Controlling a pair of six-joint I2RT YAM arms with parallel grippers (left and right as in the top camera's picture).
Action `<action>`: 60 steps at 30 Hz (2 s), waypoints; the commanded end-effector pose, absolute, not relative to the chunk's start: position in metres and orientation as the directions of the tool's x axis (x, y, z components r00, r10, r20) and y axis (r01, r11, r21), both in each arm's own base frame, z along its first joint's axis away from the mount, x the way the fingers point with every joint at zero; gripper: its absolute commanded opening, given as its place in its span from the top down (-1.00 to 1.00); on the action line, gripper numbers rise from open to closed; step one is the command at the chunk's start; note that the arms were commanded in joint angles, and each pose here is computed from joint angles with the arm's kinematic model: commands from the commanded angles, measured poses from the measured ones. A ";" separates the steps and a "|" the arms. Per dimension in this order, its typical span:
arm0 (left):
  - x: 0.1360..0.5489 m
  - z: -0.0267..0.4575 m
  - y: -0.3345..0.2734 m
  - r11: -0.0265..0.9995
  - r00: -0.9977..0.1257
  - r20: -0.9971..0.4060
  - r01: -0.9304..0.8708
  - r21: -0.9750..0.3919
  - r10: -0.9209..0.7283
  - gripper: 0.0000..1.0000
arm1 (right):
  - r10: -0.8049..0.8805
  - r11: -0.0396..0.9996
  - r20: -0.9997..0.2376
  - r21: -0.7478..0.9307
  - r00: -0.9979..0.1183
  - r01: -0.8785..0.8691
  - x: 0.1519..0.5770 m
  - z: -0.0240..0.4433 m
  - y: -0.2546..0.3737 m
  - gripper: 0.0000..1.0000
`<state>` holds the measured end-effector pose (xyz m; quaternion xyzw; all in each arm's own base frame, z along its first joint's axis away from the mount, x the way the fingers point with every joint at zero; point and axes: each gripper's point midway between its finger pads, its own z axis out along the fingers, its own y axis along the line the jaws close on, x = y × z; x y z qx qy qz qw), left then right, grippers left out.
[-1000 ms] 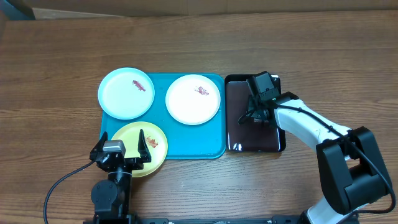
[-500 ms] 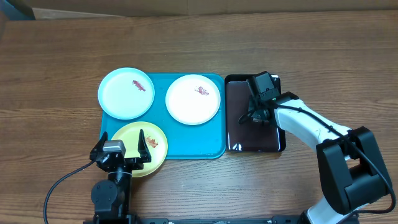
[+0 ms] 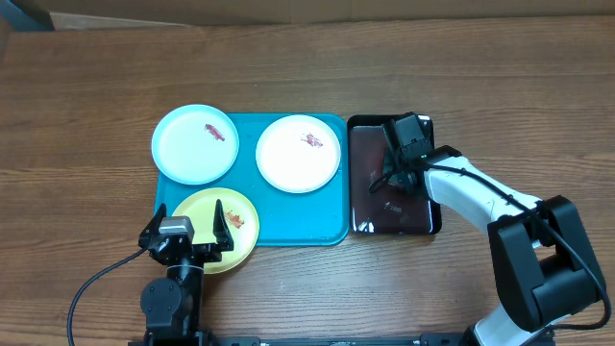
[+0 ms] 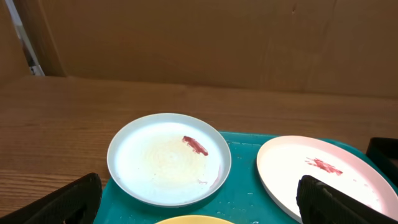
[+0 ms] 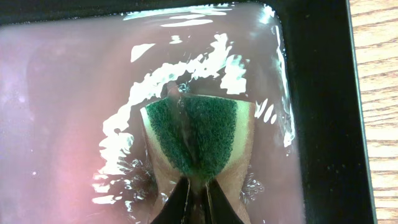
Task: Clean dirty plates on tray and stack at the side
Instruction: 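Lower the right gripper and grasp the green sponge in the water, then reach the left gripper to the white plate's rim on the teal tray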
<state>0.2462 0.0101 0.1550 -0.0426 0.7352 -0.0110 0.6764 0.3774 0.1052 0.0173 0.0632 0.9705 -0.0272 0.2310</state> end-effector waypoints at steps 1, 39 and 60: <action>0.246 0.156 0.012 0.997 -0.074 -0.995 -0.057 -0.058 -0.062 -1.00 | 0.109 0.992 -0.449 -0.013 -0.887 0.128 0.377 0.018 0.107 0.93; 0.215 0.297 -0.018 0.975 -0.102 -0.977 0.099 -0.198 -0.188 -1.00 | 0.031 0.999 -0.528 0.030 -0.849 0.017 0.382 0.069 0.118 0.93; 0.318 0.265 -0.069 0.862 -0.951 -0.202 -0.108 -0.496 -0.235 -0.89 | 0.031 0.999 -0.528 0.030 -0.849 0.018 0.382 0.069 0.118 0.93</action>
